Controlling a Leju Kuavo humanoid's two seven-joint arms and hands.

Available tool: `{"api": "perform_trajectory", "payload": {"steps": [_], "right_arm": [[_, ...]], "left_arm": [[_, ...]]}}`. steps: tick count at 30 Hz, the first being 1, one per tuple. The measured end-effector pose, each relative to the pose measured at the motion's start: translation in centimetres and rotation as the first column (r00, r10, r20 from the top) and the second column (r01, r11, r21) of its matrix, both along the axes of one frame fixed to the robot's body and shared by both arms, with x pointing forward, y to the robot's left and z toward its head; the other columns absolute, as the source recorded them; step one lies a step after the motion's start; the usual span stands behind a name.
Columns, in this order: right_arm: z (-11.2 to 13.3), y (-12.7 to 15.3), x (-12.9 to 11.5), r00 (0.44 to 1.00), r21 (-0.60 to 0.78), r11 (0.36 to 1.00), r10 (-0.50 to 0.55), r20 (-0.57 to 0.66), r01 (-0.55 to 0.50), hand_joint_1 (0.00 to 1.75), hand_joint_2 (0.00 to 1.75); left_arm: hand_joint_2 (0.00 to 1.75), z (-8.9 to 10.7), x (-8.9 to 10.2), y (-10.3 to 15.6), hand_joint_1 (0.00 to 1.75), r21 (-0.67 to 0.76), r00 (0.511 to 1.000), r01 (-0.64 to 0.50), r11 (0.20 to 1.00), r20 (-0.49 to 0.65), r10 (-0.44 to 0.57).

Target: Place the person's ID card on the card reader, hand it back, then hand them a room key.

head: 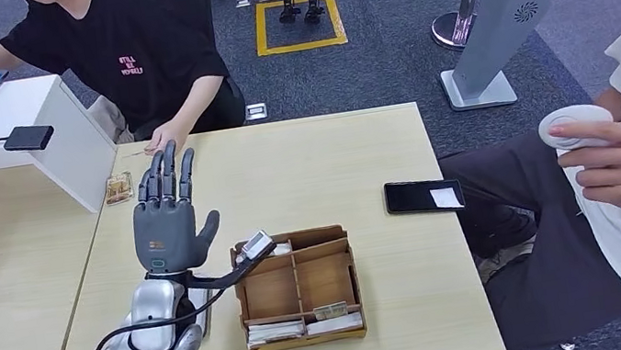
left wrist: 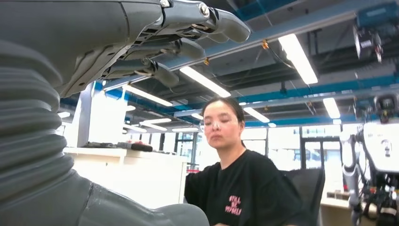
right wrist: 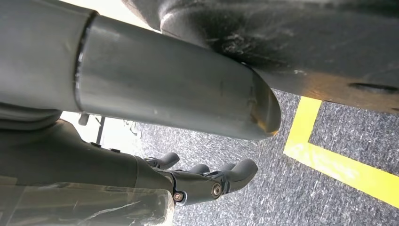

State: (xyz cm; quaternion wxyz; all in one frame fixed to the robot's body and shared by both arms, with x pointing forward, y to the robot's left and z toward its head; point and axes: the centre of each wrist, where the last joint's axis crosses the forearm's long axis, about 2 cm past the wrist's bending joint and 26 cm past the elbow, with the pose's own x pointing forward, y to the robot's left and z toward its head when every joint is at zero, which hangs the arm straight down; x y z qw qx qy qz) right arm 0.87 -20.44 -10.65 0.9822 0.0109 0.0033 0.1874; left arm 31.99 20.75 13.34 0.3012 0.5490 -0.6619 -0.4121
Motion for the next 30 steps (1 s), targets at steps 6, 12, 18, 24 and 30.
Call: {"api": "perform_trajectory", "payload": {"steps": [6,12,18,24,30], "right_arm": [[0.0,-0.1,0.0,1.0,0.002,1.0,-0.008,0.004,0.008,0.0,0.0],[0.0,-0.3,-0.1,1.0,0.001,1.0,-0.026,0.002,0.026,0.0,0.0],[0.0,-0.5,-0.4,0.998,0.004,0.998,-0.061,-0.004,0.061,0.0,0.0],[0.0,-0.6,-0.7,0.996,0.017,0.996,-0.093,-0.008,0.093,0.0,0.0],[-0.1,-0.7,-1.0,0.993,0.024,0.993,-0.115,-0.015,0.115,0.0,0.0]], "left_arm": [[1.31,2.2,-1.5,0.4,0.0,-0.16,0.996,0.045,0.986,0.078,-0.033],[0.0,3.9,-3.5,0.6,0.0,-0.482,0.98,0.197,0.854,0.093,-0.174],[0.0,3.9,-7.0,0.1,0.0,-0.791,0.907,0.303,0.532,0.067,-0.417],[0.0,2.7,-11.0,-0.5,0.0,-0.954,0.718,0.263,0.144,0.094,-0.69],[0.0,1.5,-15.0,-1.9,0.0,-0.98,0.62,0.175,-0.092,0.182,-0.763]]}}
